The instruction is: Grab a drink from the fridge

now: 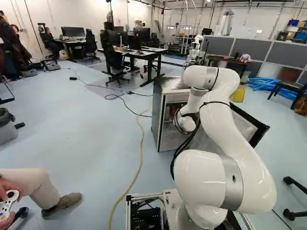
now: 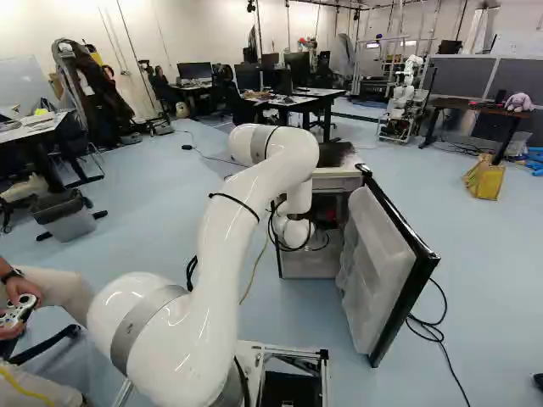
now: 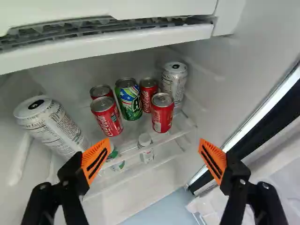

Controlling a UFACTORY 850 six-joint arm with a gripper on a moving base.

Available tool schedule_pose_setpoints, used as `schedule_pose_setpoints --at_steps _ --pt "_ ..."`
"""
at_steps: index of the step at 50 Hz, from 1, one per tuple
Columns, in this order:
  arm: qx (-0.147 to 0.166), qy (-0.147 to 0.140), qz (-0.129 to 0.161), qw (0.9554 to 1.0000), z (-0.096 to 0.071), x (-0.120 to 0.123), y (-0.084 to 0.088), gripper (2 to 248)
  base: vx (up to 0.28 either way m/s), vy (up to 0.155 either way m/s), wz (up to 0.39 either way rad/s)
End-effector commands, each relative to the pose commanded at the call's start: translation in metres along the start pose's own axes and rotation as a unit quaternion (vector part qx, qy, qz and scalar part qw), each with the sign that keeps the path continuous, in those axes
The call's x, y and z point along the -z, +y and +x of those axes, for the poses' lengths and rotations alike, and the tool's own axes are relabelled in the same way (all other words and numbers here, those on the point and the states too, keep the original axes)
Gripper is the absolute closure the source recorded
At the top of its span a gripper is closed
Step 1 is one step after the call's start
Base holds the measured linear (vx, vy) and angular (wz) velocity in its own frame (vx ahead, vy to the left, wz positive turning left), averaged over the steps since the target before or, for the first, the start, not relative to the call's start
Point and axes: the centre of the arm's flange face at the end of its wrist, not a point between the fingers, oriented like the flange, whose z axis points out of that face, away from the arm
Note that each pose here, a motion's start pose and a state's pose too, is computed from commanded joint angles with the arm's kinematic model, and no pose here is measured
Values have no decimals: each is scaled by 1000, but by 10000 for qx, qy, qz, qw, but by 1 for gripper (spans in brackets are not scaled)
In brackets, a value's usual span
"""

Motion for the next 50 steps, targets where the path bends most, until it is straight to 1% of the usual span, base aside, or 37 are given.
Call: schedule_pose_setpoints --at_steps 16,29,30,35,36,40,41,45,46,50 --pt "-46 1 -75 10000 0 -10 -2 3 0 0 0" --pt "-47 8 -74 10000 0 -11 -2 3 0 0 0" --pt "-47 8 -74 10000 0 -11 -2 15 0 0 0" --pt "-47 8 -74 10000 0 -11 -2 15 0 0 0" --pt "-47 8 -74 10000 0 -11 -2 27 0 0 0" --pt "-47 8 -74 10000 0 -11 -2 27 0 0 0" --pt "-47 8 -74 10000 0 -11 -2 39 0 0 0" --pt "-47 8 -74 10000 0 -11 -2 39 0 0 0" --pt "-47 8 -74 10000 0 -11 -2 51 0 0 0" --pt "-47 8 -74 10000 0 -11 -2 51 0 0 0"
